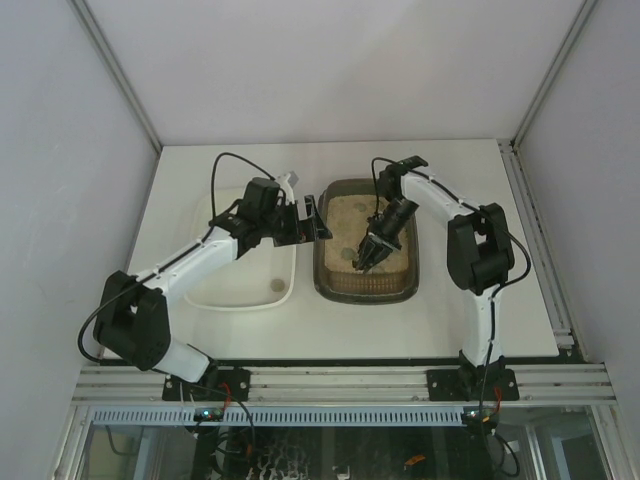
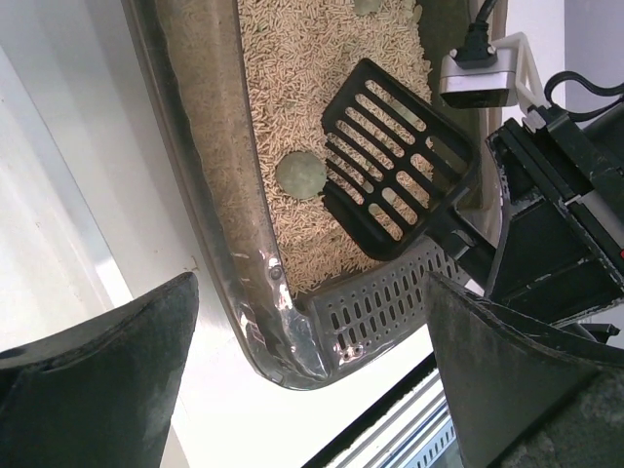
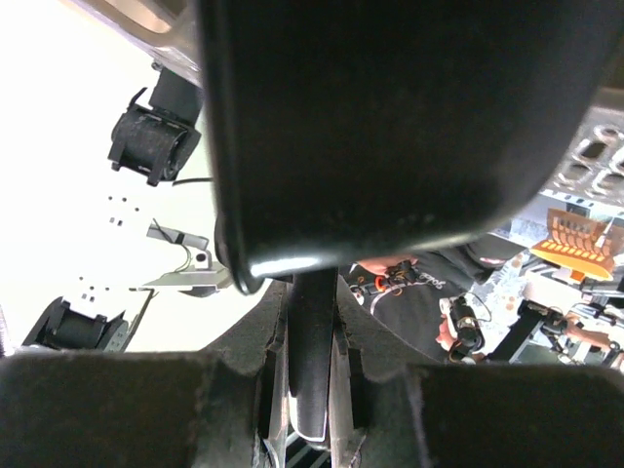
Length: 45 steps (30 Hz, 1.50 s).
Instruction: Clean the litter box
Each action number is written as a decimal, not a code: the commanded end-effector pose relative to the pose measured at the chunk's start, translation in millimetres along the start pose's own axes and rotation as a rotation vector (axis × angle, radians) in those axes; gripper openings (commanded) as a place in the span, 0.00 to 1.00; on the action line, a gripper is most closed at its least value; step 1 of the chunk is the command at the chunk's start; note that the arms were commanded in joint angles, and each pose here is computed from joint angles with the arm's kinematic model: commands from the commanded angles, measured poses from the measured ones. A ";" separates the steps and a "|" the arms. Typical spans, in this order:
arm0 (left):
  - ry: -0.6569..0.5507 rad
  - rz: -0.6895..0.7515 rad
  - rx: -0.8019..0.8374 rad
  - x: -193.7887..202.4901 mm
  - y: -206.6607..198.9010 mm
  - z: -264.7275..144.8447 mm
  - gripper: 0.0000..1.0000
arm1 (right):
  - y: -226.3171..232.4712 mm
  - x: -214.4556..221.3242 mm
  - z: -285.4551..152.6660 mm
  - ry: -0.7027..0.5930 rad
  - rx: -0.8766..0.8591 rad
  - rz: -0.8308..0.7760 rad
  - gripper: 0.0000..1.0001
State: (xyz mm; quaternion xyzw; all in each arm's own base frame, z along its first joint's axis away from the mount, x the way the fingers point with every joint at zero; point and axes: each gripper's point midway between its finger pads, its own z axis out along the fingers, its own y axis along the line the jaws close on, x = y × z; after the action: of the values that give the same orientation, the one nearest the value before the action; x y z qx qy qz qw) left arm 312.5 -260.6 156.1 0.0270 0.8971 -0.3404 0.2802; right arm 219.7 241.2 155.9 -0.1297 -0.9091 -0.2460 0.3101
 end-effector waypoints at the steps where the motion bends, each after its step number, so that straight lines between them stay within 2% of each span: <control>1: -0.008 0.004 0.026 -0.6 -4.3 1.9 1.00 | 31.5 -2.1 -2.0 0.021 -0.123 -0.066 0.00; 5: -0.012 0.010 0.025 -1.0 -3.9 1.1 1.00 | 40.4 -6.8 2.8 0.030 -0.154 -0.081 0.00; 9: -0.013 0.012 0.025 -1.4 -4.0 0.5 1.00 | 41.3 -18.4 5.2 -0.020 -0.165 -0.099 0.00; 19: 0.042 0.030 0.034 -1.7 -5.7 -1.8 1.00 | 37.8 -34.6 7.3 -0.156 -0.393 -0.210 0.00; 24: -0.017 0.002 0.011 -29.3 12.0 -21.8 1.00 | 28.2 -29.9 12.9 -0.189 -0.400 -0.251 0.00; 31: -0.117 0.059 -0.041 -50.6 33.3 -61.6 1.00 | 26.8 -17.4 8.4 -0.229 -0.444 -0.349 0.00; 35: -0.153 0.084 -0.087 -49.5 46.9 -77.4 1.00 | 20.3 -16.0 9.1 -0.240 -0.465 -0.367 0.00; 45: -0.146 0.085 -0.184 -34.2 78.7 -89.0 1.00 | -1.2 -9.5 9.9 -0.298 -0.508 -0.406 0.00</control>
State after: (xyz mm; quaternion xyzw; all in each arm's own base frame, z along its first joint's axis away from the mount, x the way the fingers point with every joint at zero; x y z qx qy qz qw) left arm 323.9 -154.8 186.6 0.0013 0.8961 -0.2768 0.3471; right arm 220.9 246.3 122.6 -0.1001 -0.8717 -0.4594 0.1383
